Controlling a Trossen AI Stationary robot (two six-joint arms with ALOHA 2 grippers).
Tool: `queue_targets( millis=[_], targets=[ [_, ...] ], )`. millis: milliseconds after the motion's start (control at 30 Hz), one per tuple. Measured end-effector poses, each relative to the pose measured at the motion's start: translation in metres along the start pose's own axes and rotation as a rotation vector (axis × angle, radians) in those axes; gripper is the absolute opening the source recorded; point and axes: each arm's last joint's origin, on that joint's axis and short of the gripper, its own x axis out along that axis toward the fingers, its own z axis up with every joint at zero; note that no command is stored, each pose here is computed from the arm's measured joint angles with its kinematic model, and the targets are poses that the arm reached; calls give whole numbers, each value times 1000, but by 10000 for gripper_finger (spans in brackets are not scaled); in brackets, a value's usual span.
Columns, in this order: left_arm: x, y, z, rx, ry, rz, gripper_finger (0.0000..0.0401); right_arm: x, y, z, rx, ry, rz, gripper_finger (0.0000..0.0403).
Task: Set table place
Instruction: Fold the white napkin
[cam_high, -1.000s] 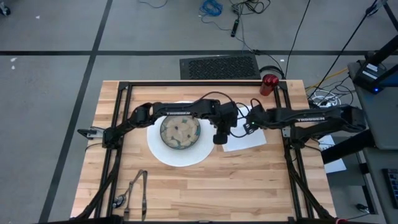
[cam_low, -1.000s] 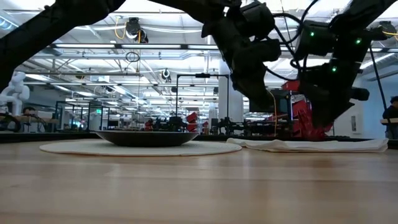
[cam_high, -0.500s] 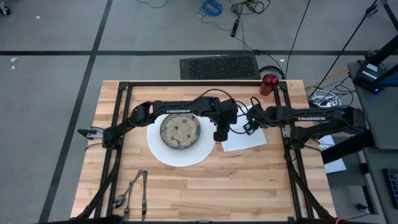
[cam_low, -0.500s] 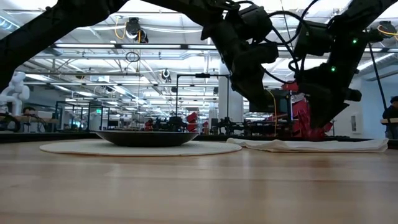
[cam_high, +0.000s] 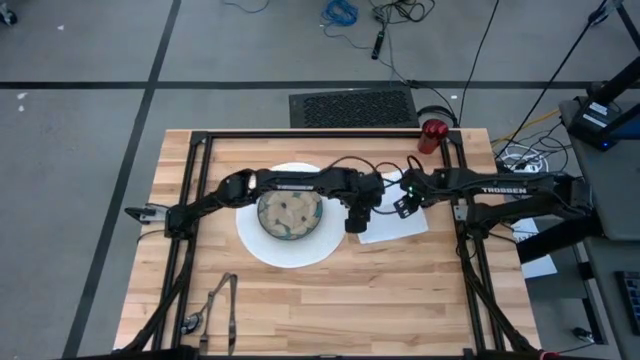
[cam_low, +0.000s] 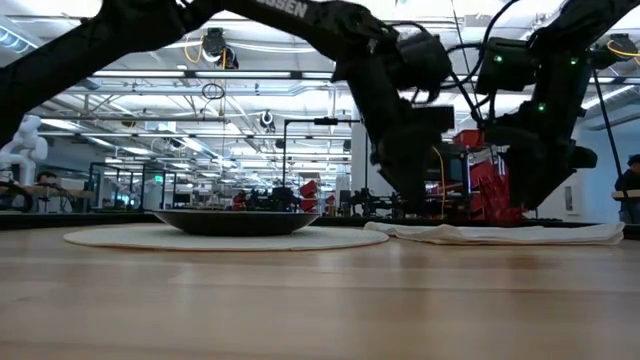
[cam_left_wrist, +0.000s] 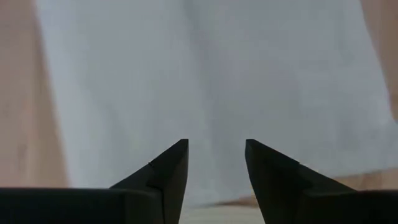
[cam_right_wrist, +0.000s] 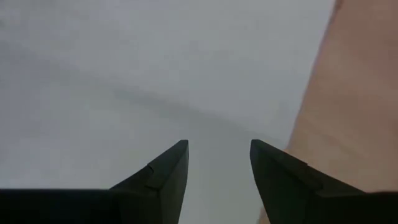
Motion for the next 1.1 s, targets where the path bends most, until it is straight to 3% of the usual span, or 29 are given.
queue_targets(
  millis=[300, 767, 900, 1100],
  targets=[
    [39, -8, -8, 10, 35, -20, 149, -3, 18, -16, 19, 53, 83, 160],
    [38, -66, 12, 105, -88, -116, 149, -25, 33, -28, -44, 132, 86, 160],
    [26, -64, 10, 140, -32, -84, 149, -25, 35, -31, 17, 115, 71, 160],
    [-2, -33, 13, 140, -20, 51, 149, -25, 37, -36, 124, 17, 16, 160]
  ],
)
